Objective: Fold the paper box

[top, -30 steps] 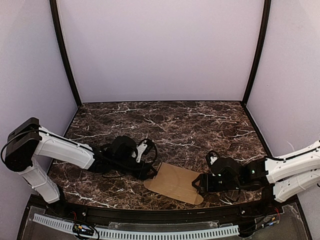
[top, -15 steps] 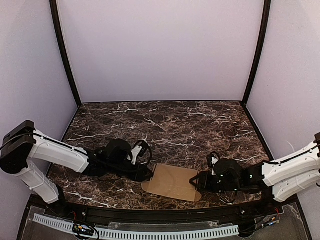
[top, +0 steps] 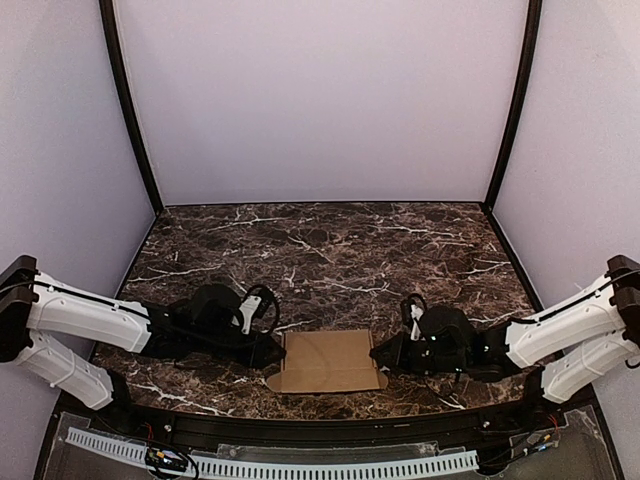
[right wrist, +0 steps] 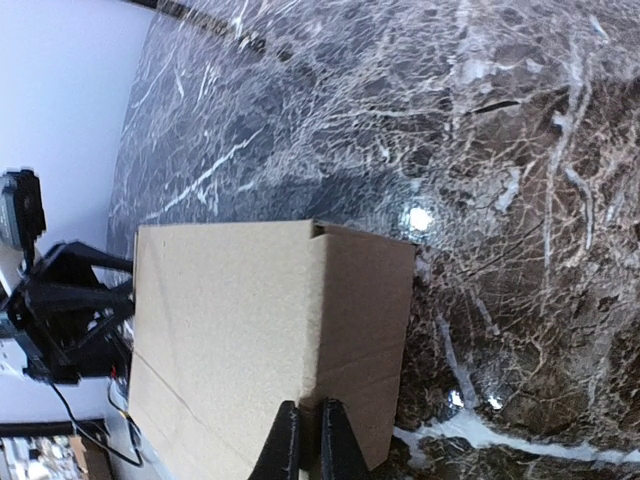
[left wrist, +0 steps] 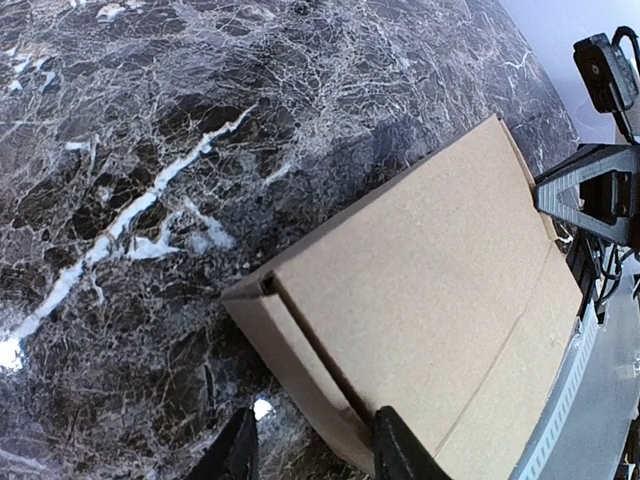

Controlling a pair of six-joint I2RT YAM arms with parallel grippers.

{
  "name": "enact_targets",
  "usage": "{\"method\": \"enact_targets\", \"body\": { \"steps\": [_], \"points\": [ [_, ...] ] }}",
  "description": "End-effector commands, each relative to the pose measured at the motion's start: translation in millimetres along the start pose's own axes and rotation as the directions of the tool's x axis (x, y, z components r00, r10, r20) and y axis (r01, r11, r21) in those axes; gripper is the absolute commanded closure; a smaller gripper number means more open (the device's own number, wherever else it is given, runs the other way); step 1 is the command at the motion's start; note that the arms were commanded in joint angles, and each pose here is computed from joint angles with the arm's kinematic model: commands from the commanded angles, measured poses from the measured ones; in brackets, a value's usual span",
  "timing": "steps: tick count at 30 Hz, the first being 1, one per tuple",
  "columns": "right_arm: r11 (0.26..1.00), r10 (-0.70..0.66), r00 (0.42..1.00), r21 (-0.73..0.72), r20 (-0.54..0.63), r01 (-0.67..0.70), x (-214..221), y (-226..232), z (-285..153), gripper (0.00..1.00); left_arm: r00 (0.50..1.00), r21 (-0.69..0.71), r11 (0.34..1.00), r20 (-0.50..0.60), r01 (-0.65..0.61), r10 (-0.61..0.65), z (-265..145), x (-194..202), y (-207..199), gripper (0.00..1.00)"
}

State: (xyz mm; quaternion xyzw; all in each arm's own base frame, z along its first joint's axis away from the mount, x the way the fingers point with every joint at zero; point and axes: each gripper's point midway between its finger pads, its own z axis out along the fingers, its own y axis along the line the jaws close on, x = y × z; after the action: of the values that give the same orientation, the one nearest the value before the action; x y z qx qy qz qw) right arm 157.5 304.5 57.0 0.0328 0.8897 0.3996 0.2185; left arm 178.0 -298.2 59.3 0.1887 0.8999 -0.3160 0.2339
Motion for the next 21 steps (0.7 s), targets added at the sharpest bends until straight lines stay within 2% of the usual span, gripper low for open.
{"method": "enact_targets", "body": {
  "steps": [1, 11, 17, 21],
  "points": [
    [0.998, -0.042, 0.998, 0.044, -0.04, 0.044, 5.3, -13.2, 5.8, 1.0, 1.0, -0.047, 0.999, -0.022, 0.012, -0.013, -5.7, 8.9, 11.3, 0.59],
    [0.99, -0.132, 0.991, 0.053, -0.028, 0.134, -1.7, -13.5, 2.8, 1.0, 0.994, 0.021, 1.0, 0.105, 0.023, -0.025, -37.7, -21.8, -10.4, 0.38],
    [0.984, -0.176, 0.984, 0.035, -0.003, 0.176, -6.8, -8.2, -1.3, 1.0, 0.982, 0.072, 0.988, 0.124, 0.137, -0.145, -46.5, -20.2, -10.1, 0.27],
    [0.983, -0.179, 0.984, 0.031, 0.013, 0.179, -9.2, -7.9, -2.0, 1.0, 0.962, 0.151, 0.958, 0.081, 0.245, -0.259, -42.9, -7.9, -13.9, 0.21]
  ]
}}
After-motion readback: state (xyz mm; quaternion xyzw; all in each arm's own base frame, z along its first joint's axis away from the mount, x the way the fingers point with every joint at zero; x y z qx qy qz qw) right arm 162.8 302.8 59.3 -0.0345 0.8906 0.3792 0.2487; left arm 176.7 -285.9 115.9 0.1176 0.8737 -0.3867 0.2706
